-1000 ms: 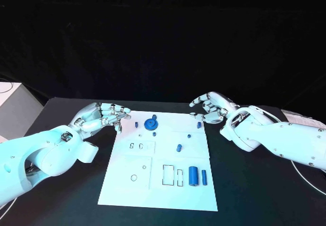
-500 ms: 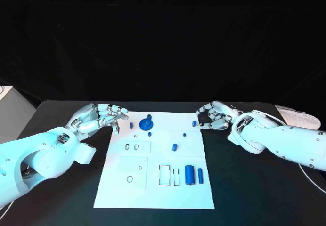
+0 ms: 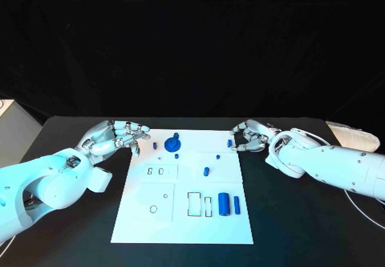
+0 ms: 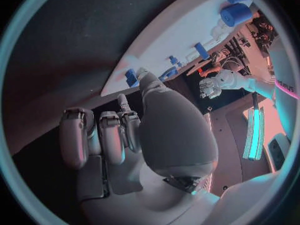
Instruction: Assemble the parts on the task board
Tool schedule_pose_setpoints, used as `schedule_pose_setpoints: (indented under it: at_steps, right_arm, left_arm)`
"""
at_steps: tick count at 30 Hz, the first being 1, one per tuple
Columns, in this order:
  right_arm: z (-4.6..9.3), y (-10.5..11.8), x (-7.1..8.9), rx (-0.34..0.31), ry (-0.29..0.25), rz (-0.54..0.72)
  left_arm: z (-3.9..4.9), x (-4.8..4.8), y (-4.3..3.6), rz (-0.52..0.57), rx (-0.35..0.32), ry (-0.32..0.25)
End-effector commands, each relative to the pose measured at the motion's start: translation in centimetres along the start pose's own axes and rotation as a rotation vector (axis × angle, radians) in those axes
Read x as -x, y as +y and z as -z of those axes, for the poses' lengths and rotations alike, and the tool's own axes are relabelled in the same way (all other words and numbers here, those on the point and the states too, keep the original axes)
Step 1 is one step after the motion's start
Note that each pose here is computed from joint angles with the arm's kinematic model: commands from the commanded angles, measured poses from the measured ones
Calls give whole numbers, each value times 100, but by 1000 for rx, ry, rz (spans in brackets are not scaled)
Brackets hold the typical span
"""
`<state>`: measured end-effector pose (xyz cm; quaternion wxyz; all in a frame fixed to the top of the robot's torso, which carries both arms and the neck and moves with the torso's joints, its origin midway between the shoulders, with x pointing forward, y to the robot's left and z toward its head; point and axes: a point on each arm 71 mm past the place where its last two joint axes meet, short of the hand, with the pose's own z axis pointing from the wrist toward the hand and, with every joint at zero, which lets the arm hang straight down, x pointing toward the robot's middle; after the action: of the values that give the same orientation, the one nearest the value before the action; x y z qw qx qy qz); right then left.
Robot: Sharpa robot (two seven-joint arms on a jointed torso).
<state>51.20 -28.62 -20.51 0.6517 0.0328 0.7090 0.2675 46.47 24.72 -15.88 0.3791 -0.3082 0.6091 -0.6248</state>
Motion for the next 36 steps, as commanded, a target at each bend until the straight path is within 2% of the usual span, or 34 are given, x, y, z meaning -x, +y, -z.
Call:
schedule_pose_setpoints:
  at_steps: [1, 36]
  right_arm:
    - [-13, -14, -17, -6, 15, 8]
    - [-81, 55, -169, 4, 48, -15]
  left_arm:
    - [-8, -16, -10, 9, -10, 12]
    - [-11, -16, -2, 7, -3, 18]
